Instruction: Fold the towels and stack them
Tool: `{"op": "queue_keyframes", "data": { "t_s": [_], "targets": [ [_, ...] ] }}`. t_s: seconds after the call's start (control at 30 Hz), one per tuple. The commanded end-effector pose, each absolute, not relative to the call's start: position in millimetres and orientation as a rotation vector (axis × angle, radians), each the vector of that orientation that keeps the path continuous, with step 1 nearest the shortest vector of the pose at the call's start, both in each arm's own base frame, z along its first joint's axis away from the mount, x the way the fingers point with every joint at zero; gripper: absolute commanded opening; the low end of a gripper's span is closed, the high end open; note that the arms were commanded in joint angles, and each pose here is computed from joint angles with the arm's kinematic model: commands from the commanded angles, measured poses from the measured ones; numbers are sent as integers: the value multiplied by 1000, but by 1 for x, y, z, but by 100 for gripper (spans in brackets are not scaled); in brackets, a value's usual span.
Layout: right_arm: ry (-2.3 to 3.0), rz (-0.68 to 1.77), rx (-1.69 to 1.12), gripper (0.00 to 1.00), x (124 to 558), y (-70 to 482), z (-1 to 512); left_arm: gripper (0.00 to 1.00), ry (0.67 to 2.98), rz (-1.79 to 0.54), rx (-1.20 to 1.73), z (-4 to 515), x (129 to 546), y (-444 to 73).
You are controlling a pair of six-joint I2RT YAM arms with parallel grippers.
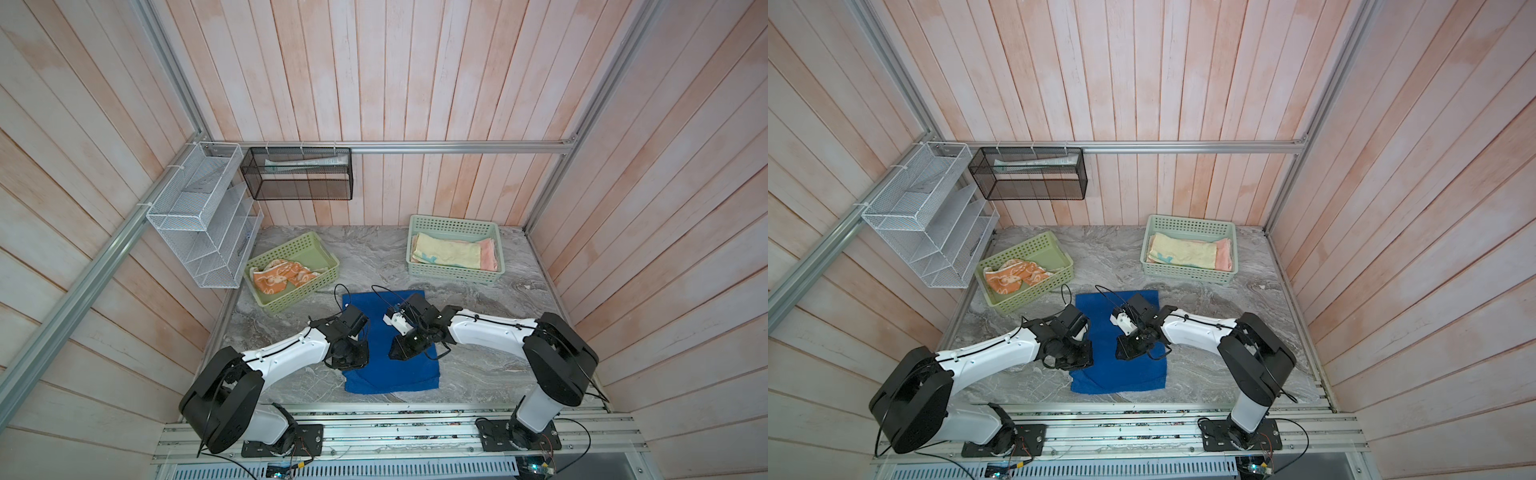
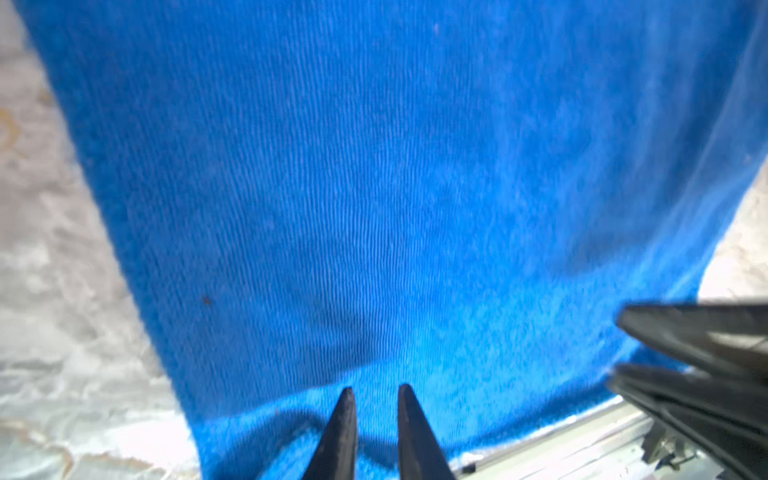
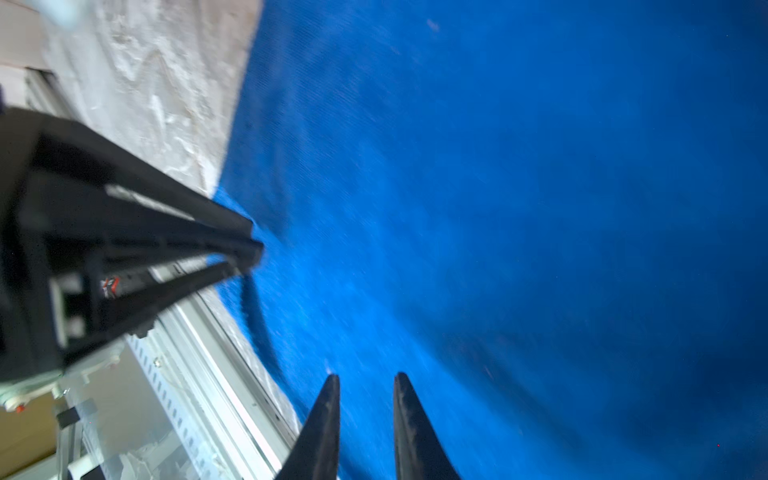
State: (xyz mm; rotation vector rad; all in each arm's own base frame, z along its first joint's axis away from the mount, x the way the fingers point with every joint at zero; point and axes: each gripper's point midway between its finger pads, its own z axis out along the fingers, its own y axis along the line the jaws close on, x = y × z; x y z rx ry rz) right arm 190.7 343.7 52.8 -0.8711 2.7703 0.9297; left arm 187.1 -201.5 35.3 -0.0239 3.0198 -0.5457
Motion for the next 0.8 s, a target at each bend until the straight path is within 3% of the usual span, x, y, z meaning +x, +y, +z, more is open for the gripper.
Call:
{"op": "queue_keyframes", "data": {
  "t_s": [0.0, 0.43, 0.6, 0.77],
  "targets": [
    [2747, 1024, -988, 25, 184, 367, 44, 26, 3032, -493, -47, 26, 177, -191],
    [2906, 958, -900, 22, 204, 387, -26, 27, 3129, -436, -90, 23, 132, -177],
    [2936, 914, -920, 22, 196, 376, -28, 27, 3178, -391, -137, 32, 102, -161],
    [2907, 921, -1005, 24, 186, 367, -16, 27, 3055, -406, -209, 63, 115, -152]
  ]
}}
